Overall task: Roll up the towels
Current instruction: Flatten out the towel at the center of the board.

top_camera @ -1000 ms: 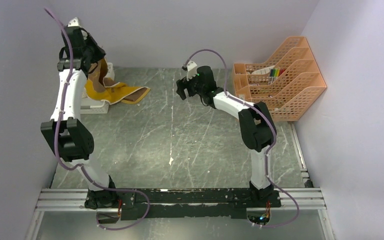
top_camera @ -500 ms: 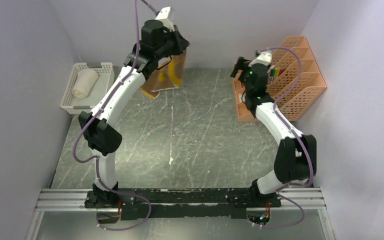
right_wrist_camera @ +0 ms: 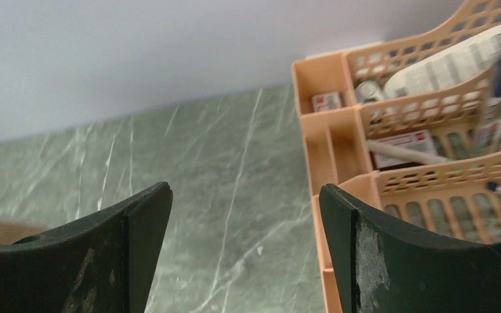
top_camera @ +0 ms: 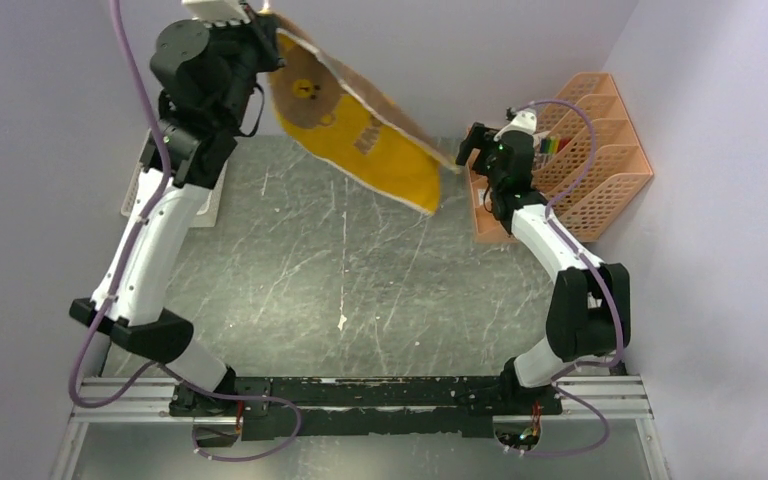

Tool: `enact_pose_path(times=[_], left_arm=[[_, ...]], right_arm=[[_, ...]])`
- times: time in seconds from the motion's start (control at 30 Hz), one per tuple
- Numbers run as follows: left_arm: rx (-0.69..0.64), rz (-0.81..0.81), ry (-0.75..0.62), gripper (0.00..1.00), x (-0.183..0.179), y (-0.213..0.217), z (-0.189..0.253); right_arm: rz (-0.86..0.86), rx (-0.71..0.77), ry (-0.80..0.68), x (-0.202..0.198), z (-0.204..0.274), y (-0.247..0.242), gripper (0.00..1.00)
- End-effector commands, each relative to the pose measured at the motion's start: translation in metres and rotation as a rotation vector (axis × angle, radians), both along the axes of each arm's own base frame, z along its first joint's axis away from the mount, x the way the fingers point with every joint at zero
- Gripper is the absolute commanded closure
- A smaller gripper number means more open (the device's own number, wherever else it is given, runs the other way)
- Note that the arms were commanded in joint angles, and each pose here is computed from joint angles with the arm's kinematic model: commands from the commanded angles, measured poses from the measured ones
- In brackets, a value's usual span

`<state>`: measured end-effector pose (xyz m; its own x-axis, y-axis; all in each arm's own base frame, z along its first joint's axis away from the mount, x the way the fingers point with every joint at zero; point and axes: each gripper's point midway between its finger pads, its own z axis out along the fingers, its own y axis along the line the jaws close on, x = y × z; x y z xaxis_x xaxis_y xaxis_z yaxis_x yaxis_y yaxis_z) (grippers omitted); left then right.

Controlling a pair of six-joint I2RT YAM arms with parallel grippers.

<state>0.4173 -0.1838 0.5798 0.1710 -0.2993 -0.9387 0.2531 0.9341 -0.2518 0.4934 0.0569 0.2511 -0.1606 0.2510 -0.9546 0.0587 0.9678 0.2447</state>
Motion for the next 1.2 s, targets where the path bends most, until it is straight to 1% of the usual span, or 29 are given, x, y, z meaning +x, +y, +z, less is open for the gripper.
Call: enact_pose_path(times=[0.0,0.07,0.13,0.23,0.3,0.4,0.5,0.53,0.6,0.63,0.7,0.73,0.8,0.83,0.87,0.97,1.07,1.13,1.17], left_arm=[[0.163,0.165,0.132,0.93,0.022,0.037,-0.065],[0.194,0.14,0.169,0.93,0.024,0.034,-0.091],[0.23,0.136,0.242,0.93,0.032,0.032,-0.123],[0.28,0.185,0.365,0.93,0.046,0.04,-0.172],[0.326,0.219,0.453,0.93,0.052,0.048,-0.21],[0.401,0.302,0.586,0.93,0.056,0.074,-0.266],[0.451,0.451,0.688,0.93,0.051,0.121,-0.301],[0.453,0.495,0.711,0.93,0.047,0.136,-0.307],[0.439,0.562,0.737,0.93,0.042,0.158,-0.312],[0.428,0.575,0.746,0.93,0.041,0.165,-0.313],[0.428,0.588,0.759,0.93,0.04,0.174,-0.312],[0.434,0.606,0.758,0.93,0.039,0.178,-0.309],[0.442,0.618,0.755,0.93,0.038,0.184,-0.304],[0.441,0.611,0.753,0.93,0.038,0.184,-0.302],[0.439,0.607,0.75,0.93,0.037,0.185,-0.3],[0.425,0.593,0.749,0.93,0.036,0.184,-0.3],[0.416,0.587,0.756,0.93,0.033,0.185,-0.304],[0.412,0.584,0.754,0.93,0.032,0.185,-0.305],[0.408,0.58,0.75,0.93,0.032,0.185,-0.305]], right_arm=[[0.188,-0.008,0.066,-0.002,-0.015,0.038,0.16],[0.232,-0.022,0.081,-0.008,-0.023,0.046,0.16],[0.267,-0.033,0.1,-0.014,-0.03,0.05,0.16],[0.309,-0.035,0.112,-0.02,-0.037,0.057,0.16],[0.386,-0.022,0.106,-0.022,-0.037,0.073,0.16],[0.55,-0.054,0.094,-0.027,-0.043,0.114,0.16],[0.768,-0.164,0.103,-0.035,-0.069,0.176,0.16],[0.858,-0.217,0.106,-0.042,-0.082,0.202,0.16],[0.983,-0.297,0.079,-0.053,-0.104,0.24,0.16],[1.029,-0.318,0.042,-0.052,-0.114,0.253,0.16],[1.143,-0.328,-0.021,-0.066,-0.129,0.277,0.18],[1.166,-0.329,-0.085,-0.066,-0.128,0.283,0.19],[1.249,-0.339,-0.132,-0.073,-0.14,0.291,0.19],[1.322,-0.366,-0.162,-0.08,-0.146,0.294,0.19],[1.37,-0.42,-0.197,-0.082,-0.15,0.295,0.19],[1.474,-0.544,-0.228,-0.086,-0.175,0.296,0.17],[1.506,-0.661,-0.229,-0.08,-0.193,0.293,0.18],[1.479,-0.72,-0.236,-0.071,-0.201,0.289,0.2],[1.462,-0.755,-0.267,-0.067,-0.203,0.289,0.23]])
